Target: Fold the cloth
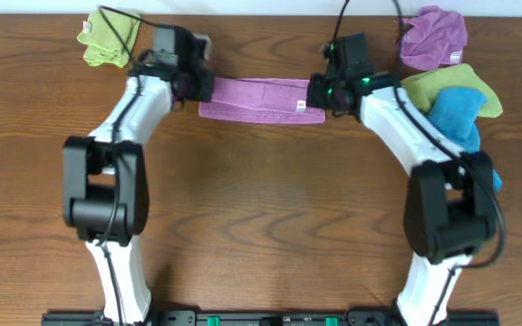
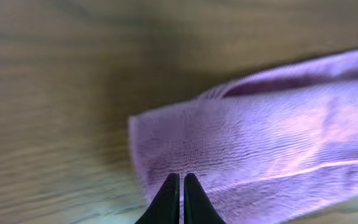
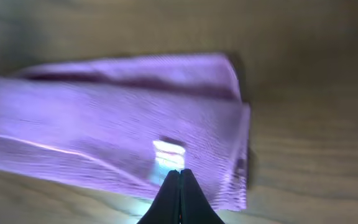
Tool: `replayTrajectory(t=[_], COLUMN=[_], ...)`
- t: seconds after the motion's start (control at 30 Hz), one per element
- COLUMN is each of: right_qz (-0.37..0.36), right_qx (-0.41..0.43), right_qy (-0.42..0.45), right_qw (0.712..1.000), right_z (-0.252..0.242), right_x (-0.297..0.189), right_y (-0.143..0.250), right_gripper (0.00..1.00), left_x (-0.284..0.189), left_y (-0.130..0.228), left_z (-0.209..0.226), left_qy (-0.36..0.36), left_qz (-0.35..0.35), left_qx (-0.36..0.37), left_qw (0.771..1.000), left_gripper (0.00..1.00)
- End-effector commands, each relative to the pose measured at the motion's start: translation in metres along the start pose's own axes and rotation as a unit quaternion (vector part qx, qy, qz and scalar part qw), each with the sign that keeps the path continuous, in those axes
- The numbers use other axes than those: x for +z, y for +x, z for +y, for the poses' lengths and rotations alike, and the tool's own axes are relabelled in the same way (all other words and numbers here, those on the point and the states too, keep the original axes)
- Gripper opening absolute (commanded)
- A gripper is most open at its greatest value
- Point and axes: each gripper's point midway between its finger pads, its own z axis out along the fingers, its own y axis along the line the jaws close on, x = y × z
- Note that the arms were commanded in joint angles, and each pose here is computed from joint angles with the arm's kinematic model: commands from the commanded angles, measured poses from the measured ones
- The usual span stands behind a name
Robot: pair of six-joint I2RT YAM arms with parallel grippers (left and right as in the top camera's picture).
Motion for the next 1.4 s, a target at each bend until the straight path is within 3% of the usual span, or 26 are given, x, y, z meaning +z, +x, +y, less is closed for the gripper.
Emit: replayTrajectory(t=[0.0, 0.63, 1.1, 1.27, 1.3, 1.33, 1.37], right_qz=[0.013, 0.015, 0.029, 0.037, 0.039, 0.039, 0.035], right_qx=[-0.005, 0.005, 0.005, 0.002, 0.002, 0.002, 0.002], right_qy=[0.026, 0.032, 0.037, 0.029, 0.019, 0.006, -0.003], right_qw=[1.0, 0.999, 0.999, 0.999, 0.999, 0.999, 0.999], right_z=[-0.012, -0.02, -0.024, -0.018, -0.014, -0.008, -0.005], right_x=[0.014, 0.049, 0.059, 0.059, 0.057, 0.053, 0.048], right_y=[0.01, 0.016, 0.026, 0.03, 0.03, 0.028, 0.025], right_gripper=[0.01, 0.01, 0.02, 0.01, 0.02, 0.18, 0.26], left_x=[0.01, 0.044, 0.048, 0.048, 0.048, 0.048, 0.048], left_y=[0.004, 0.037, 0.111, 0.111, 0.11, 0.11, 0.109], left_z=[0.002, 0.007, -0.005, -0.003, -0.001, 0.002, 0.005], left_qy=[-0.017, -0.014, -0.01, -0.014, -0.018, -0.026, -0.035], left_qz=[0.005, 0.047, 0.188, 0.189, 0.187, 0.185, 0.184], left_qx=[0.014, -0.011, -0.033, -0.033, -0.033, -0.031, -0.029], left_qw=[1.0, 0.999, 0.982, 0.981, 0.982, 0.982, 0.982], left_gripper=[0.06, 0.06, 0.06, 0.06, 0.06, 0.06, 0.06])
